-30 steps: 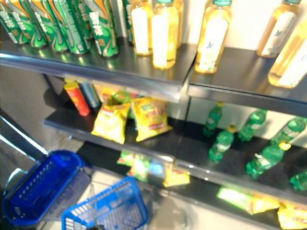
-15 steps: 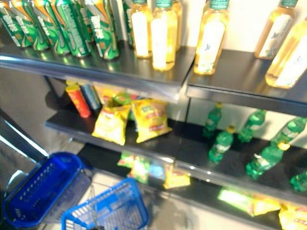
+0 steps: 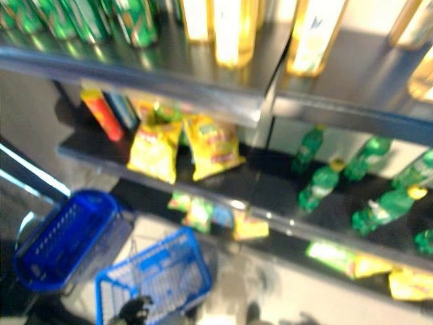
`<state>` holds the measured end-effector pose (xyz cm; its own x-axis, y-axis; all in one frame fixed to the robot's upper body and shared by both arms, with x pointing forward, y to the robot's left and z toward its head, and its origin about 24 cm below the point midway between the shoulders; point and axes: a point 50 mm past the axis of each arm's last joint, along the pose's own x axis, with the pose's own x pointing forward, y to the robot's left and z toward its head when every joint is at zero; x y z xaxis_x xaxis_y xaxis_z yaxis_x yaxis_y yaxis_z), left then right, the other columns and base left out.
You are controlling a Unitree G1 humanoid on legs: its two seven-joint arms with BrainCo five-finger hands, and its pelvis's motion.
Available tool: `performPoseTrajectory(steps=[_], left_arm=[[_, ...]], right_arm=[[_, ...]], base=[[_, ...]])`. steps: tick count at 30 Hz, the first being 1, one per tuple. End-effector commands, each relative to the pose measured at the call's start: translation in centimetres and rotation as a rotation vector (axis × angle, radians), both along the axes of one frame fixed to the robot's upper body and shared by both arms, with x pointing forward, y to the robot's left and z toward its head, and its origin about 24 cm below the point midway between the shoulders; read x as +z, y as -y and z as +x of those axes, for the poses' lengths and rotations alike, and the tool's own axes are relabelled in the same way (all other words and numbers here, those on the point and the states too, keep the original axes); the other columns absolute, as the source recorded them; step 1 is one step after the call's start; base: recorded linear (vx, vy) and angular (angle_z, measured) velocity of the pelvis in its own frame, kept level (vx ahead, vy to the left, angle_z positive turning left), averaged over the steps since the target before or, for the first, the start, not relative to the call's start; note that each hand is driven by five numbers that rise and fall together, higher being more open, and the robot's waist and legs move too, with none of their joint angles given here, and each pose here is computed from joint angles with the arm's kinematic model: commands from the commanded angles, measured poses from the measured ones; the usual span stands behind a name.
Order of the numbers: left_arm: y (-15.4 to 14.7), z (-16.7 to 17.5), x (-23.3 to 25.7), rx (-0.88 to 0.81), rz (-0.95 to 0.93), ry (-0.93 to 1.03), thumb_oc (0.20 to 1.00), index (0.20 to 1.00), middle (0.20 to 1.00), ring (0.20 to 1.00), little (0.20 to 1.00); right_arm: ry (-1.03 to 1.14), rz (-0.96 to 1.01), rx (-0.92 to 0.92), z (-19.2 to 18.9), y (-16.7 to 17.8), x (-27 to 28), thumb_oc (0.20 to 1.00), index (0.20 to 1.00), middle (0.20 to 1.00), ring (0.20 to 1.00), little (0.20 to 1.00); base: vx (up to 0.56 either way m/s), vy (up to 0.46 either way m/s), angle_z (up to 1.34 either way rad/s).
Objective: Pick up the snacks into the basket
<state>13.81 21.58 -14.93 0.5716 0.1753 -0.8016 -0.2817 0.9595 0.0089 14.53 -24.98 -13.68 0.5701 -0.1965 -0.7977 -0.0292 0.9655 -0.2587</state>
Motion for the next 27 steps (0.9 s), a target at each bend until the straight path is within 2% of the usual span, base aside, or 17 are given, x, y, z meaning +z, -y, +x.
performPoseTrajectory(steps=[1,4,9,16,20,22,25,27], left_arm=[[-1.9,-0.7,0.3,0.04,0.064,0.016,0.2,0.2,0.2,0.2,0.2],[-2.5,0.1,0.9,0.07,0.085,0.06,0.2,0.2,0.2,0.2,0.2],[-2.8,1.1,1.4,0.066,0.104,0.095,0.2,0.2,0.2,0.2,0.2],[-3.5,1.9,2.0,0.07,0.14,0.127,0.2,0.2,0.2,0.2,0.2],[-3.7,2.0,2.1,0.078,0.161,0.132,0.2,0.2,0.2,0.2,0.2],[-3.6,2.1,2.2,0.08,0.164,0.136,0.2,0.2,0.2,0.2,0.2],[-3.8,2.8,2.5,0.104,0.191,0.153,0.2,0.2,0.2,0.2,0.2],[-3.8,2.9,2.6,0.104,0.198,0.154,0.2,0.2,0.2,0.2,0.2]], right_arm=[[0.319,0.027,0.139,5.0,-2.5,3.8,1.0,1.0,1.0,1.0,1.0],[0.559,0.017,0.267,7.9,-3.4,8.3,1.0,1.0,1.0,1.0,1.0],[0.745,0.053,0.406,9.8,-5.0,12.4,1.0,1.0,1.0,1.0,1.0],[1.09,0.241,0.605,10.2,-8.0,20.7,1.0,1.0,1.0,1.0,1.0],[1.331,0.302,0.579,10.3,-9.0,25.6,1.0,1.0,1.0,1.0,1.0],[1.371,0.307,0.55,10.7,-9.4,26.3,1.0,1.0,1.0,1.0,1.0],[1.543,0.403,0.5,12.5,-12.4,30.0,1.0,1.0,1.0,1.0,1.0],[1.58,0.443,0.515,12.7,-13.4,31.0,1.0,1.0,1.0,1.0,1.0]], base=[[-0.07,0.02,-0.09],[-0.06,0.014,-0.1],[-0.01,0.006,0.07],[0.0,0.0,0.07],[0.0,0.002,0.06],[-0.01,0.005,0.08],[-0.02,-0.006,0.11],[-0.01,-0.005,0.06]])
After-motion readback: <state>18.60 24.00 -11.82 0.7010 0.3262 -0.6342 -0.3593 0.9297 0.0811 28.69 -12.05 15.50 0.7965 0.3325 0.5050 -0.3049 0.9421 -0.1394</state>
